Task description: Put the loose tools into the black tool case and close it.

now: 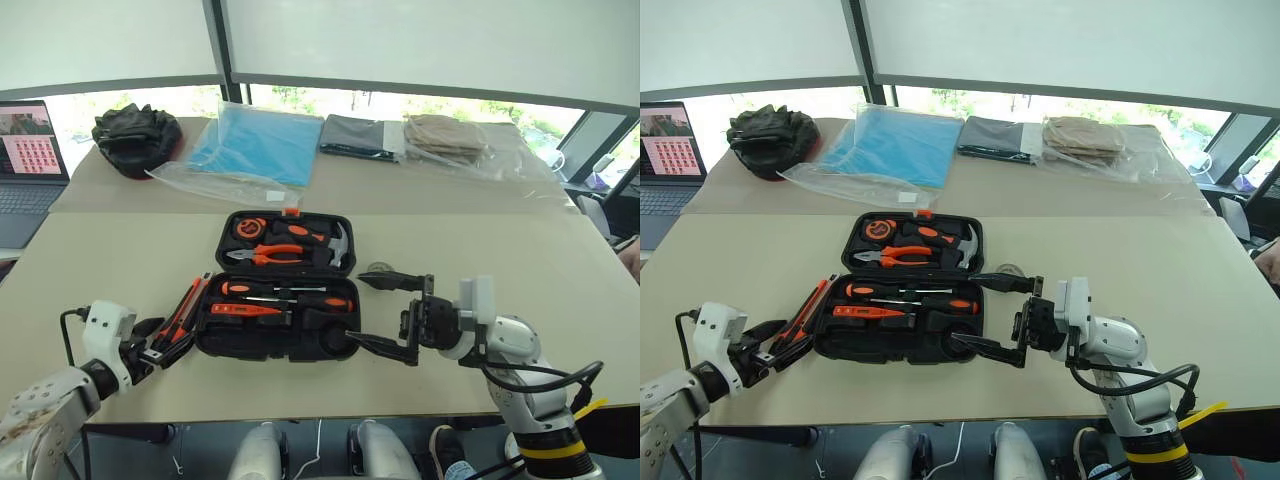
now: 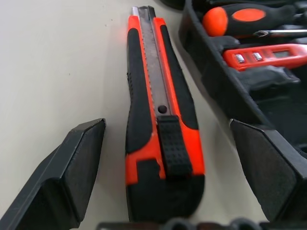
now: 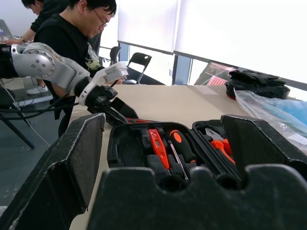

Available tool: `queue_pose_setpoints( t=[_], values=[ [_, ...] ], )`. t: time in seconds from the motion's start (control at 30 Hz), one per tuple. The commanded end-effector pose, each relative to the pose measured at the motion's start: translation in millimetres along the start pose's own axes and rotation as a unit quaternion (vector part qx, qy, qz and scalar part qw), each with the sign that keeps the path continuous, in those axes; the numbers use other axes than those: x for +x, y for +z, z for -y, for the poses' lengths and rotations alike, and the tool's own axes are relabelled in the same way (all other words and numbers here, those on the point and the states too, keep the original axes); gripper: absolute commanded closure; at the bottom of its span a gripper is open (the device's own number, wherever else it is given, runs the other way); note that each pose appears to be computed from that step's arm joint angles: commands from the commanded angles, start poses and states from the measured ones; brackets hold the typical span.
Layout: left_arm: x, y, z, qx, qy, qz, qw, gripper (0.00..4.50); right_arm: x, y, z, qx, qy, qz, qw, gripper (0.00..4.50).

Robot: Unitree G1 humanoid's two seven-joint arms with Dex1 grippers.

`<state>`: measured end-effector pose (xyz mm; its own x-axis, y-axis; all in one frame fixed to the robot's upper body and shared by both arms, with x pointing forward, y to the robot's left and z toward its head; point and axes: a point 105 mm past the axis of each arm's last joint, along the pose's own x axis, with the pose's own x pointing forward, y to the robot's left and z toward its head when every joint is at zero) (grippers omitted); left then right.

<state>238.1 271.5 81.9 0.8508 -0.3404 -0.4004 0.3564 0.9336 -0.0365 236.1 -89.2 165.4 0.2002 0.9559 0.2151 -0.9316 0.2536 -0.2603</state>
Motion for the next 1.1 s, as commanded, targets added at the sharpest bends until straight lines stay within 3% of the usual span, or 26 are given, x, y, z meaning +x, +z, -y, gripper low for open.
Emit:
queue_pose_setpoints(
  t=[0.03,0.2,0.33,0.37,0.5,0.6,0.7,0.87,1.1],
  values=[
    [2.5,-7.0,-10.8,-0.002,0.025,-0.010,1.000,0.64,-1.9,11.4,-0.9,-0.027,-0.010,0.010,1.000,0.00],
    [0.5,-7.5,-14.9,0.012,0.010,0.006,1.000,2.47,-4.4,12.1,-4.2,-0.024,-0.015,0.004,1.000,0.00],
    [-21.0,51.6,-19.4,-0.001,-0.053,0.197,0.979,2.69,-9.6,15.4,-2.9,-0.025,-0.027,-0.001,0.999,0.00],
    [-25.7,56.7,-24.4,0.017,-0.057,0.207,0.977,2.69,-11.7,15.9,-4.1,-0.023,-0.028,-0.004,0.999,0.00],
    [-26.9,63.9,-11.5,0.140,-0.160,0.139,0.967,2.69,-21.6,26.1,-5.9,0.002,-0.040,0.004,0.999,0.00],
    [-16.3,61.8,25.1,0.265,-0.294,0.056,0.917,2.69,-32.5,23.4,-5.9,0.004,-0.038,-0.034,0.999,0.00],
    [-2.7,66.7,53.6,0.322,-0.371,0.030,0.870,2.69,-41.0,16.0,-9.1,0.005,-0.034,-0.069,0.997,0.00],
    [17.9,51.8,76.0,0.388,-0.428,-0.046,0.815,2.69,-43.2,11.6,-10.9,0.001,-0.046,-0.087,0.995,0.00],
    [27.4,33.7,73.6,0.430,-0.431,-0.111,0.786,2.69,-41.7,11.2,-16.7,0.003,-0.050,-0.084,0.995,0.00]
  ],
)
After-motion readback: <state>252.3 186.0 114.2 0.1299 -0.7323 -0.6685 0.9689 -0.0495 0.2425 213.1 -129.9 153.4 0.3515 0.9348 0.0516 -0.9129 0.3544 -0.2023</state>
